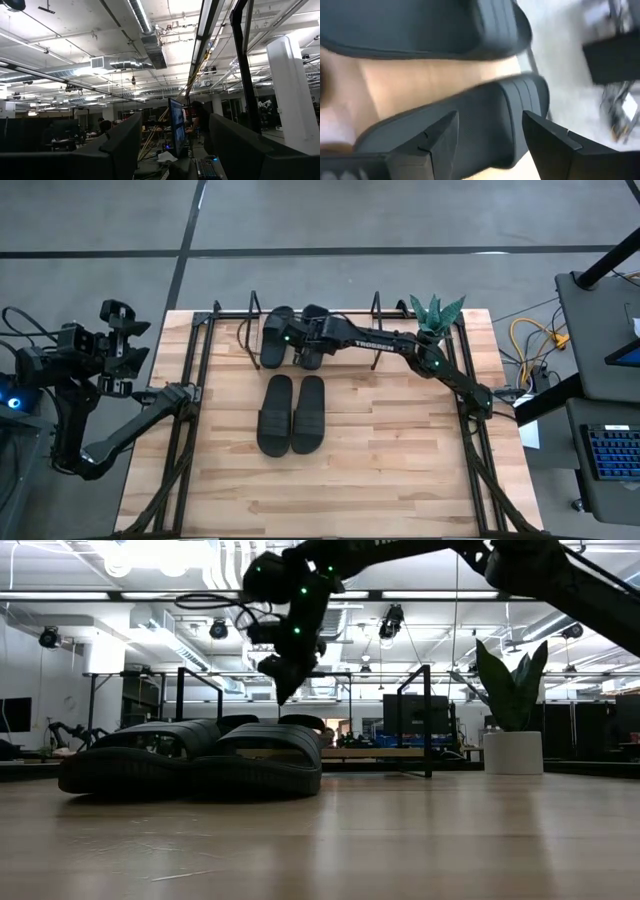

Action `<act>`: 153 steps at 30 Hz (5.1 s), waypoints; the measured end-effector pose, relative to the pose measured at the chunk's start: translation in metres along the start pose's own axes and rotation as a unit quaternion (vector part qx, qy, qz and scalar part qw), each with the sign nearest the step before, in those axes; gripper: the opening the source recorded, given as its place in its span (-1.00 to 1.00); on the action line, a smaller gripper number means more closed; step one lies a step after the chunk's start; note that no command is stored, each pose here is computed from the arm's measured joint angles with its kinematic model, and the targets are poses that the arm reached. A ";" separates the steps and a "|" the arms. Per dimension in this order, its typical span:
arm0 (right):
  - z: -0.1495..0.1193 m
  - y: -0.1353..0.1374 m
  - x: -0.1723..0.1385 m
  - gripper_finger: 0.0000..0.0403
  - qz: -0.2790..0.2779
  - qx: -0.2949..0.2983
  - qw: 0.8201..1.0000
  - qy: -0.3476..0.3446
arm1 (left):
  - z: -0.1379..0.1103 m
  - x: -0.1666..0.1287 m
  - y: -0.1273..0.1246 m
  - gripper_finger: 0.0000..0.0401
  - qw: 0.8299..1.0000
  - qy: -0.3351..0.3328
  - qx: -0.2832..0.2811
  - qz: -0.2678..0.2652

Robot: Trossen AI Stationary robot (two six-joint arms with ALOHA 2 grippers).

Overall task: Pick and place slides into the shelf
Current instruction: Adjust the black slides on the shelf

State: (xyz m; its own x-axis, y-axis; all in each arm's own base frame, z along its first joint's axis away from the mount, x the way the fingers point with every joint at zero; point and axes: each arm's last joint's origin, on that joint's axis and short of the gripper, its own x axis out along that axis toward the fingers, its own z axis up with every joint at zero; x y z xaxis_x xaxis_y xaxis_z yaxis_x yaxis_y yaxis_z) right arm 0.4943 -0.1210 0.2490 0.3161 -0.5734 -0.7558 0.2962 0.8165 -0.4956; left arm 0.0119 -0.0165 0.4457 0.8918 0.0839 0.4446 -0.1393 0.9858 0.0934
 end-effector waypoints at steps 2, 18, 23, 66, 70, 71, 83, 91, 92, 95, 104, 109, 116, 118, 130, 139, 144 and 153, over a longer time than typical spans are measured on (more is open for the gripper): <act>0.006 0.007 -0.005 0.04 0.001 -0.029 0.999 -0.025 | 0.000 0.000 0.000 0.08 1.000 0.000 0.000 0.000; 0.035 0.009 0.017 -0.09 0.027 -0.042 0.982 -0.184 | 0.001 -0.003 -0.003 0.08 1.000 -0.004 0.004 -0.002; 0.029 0.003 0.033 -0.13 0.022 -0.042 0.985 -0.166 | 0.004 -0.003 -0.005 0.08 1.000 -0.007 0.007 -0.003; 0.018 0.000 0.075 -0.88 -0.017 -0.083 0.988 -0.132 | -0.002 -0.002 0.000 0.08 1.000 0.011 -0.013 0.012; 0.018 0.000 0.075 -0.93 -0.018 -0.090 0.987 -0.132 | -0.002 -0.002 0.000 0.08 1.000 0.012 -0.015 0.013; 0.018 0.000 0.075 -0.94 -0.018 -0.090 0.987 -0.132 | -0.002 -0.002 0.000 0.08 1.000 0.012 -0.015 0.013; 0.032 -0.001 0.066 -0.95 -0.025 -0.089 0.976 -0.200 | -0.004 -0.001 0.001 0.08 0.999 0.017 -0.021 0.021; 0.032 -0.003 0.066 -0.96 -0.042 -0.067 0.979 -0.190 | -0.004 -0.001 0.001 0.08 0.999 0.017 -0.021 0.022; 0.032 -0.003 0.066 -0.96 -0.042 -0.064 0.979 -0.190 | -0.004 -0.001 0.001 0.08 0.999 0.017 -0.021 0.022; 0.034 -0.004 0.065 -0.96 -0.046 -0.058 0.977 -0.199 | -0.004 -0.001 0.001 0.08 0.999 0.017 -0.021 0.023; 0.037 -0.004 0.062 -0.96 -0.052 -0.025 0.976 -0.212 | -0.004 -0.001 0.001 0.08 0.999 0.017 -0.019 0.023; 0.035 -0.002 0.064 -0.96 -0.043 -0.021 0.977 -0.210 | -0.004 -0.001 0.001 0.08 0.999 0.017 -0.019 0.023; 0.030 0.005 0.071 -0.85 0.000 -0.002 0.978 -0.207 | -0.004 -0.001 0.001 0.08 0.999 0.017 -0.019 0.023; 0.029 0.007 0.073 -0.77 0.002 -0.003 0.979 -0.204 | -0.004 -0.001 0.001 0.08 0.999 0.017 -0.018 0.023; 0.028 0.006 0.074 -0.28 -0.018 0.028 0.980 -0.195 | -0.005 -0.001 0.002 0.08 0.999 0.017 -0.019 0.023; 0.028 0.001 0.060 -0.17 -0.010 0.045 0.982 -0.184 | -0.005 -0.001 0.002 0.08 0.999 0.018 -0.019 0.022; 0.025 -0.010 0.037 -0.21 0.004 0.058 0.986 -0.159 | -0.005 -0.001 0.002 0.08 0.999 0.018 -0.019 0.022; 0.011 0.006 0.026 -0.51 0.117 0.025 0.988 -0.093 | -0.005 -0.001 0.002 0.08 0.999 0.018 -0.018 0.022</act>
State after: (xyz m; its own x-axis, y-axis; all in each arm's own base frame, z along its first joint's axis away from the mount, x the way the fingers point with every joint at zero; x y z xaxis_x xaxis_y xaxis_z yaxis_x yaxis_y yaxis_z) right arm 0.5139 -0.1319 0.2309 0.5410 -0.3749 -0.7529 0.2377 0.9268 -0.2907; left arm 0.0127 -0.0143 0.4409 0.9001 0.1321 0.4153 -0.1641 0.9855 0.0422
